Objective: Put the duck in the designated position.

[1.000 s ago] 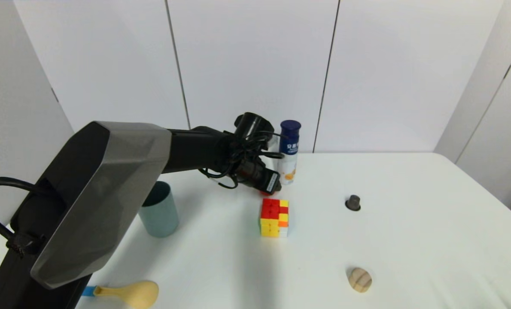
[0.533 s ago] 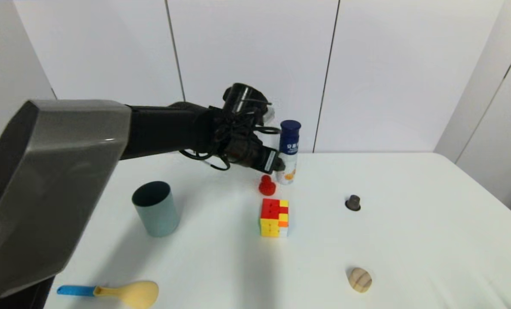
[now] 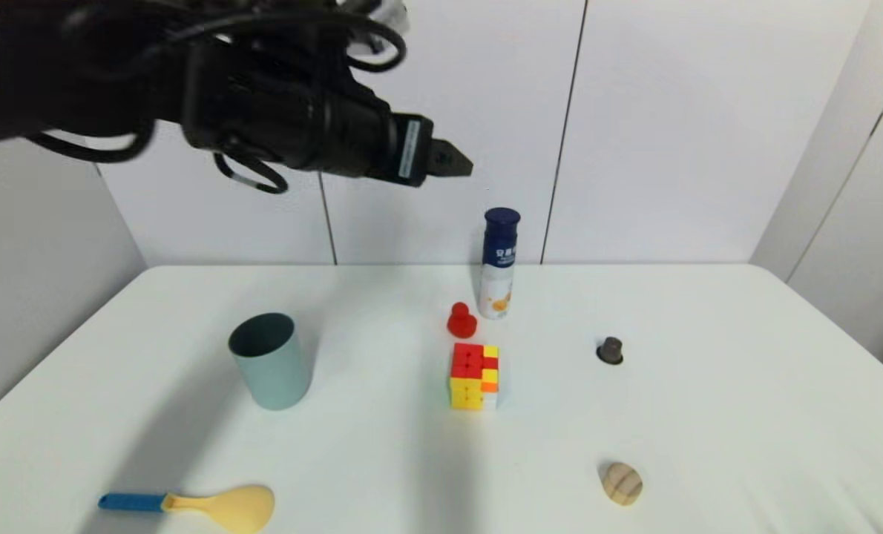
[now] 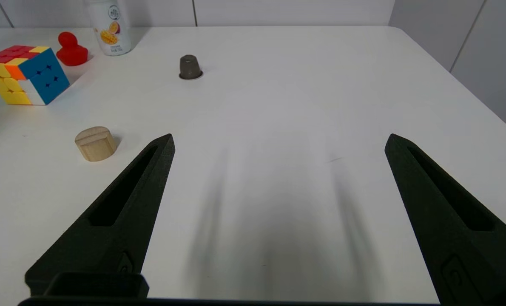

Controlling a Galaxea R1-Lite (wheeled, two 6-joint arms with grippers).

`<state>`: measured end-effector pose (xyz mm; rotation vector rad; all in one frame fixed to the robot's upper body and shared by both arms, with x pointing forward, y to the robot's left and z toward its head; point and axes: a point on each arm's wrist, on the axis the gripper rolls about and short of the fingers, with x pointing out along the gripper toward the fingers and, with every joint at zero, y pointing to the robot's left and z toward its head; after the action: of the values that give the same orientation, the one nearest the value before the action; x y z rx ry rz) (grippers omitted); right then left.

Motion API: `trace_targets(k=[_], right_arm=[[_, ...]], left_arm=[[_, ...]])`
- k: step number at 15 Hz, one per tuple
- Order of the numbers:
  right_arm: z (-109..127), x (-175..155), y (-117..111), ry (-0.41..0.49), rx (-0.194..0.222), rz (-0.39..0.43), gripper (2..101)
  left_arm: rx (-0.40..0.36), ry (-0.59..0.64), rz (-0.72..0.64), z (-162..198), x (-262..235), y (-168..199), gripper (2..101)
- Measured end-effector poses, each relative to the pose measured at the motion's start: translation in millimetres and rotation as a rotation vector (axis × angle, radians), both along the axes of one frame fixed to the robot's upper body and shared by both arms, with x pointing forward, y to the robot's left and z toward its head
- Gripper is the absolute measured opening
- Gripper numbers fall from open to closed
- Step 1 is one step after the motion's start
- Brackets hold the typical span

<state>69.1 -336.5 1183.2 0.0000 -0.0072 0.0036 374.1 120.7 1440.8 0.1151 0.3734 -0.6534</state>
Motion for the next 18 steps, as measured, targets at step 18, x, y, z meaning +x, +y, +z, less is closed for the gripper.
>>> trace_targets(k=[18], right_arm=[[0.0, 0.0, 0.0, 0.001, 0.000, 0.000, 98.0]], left_arm=[[0.032, -0.336, 0.428, 7.7, -218.7, 200.8, 97.1]])
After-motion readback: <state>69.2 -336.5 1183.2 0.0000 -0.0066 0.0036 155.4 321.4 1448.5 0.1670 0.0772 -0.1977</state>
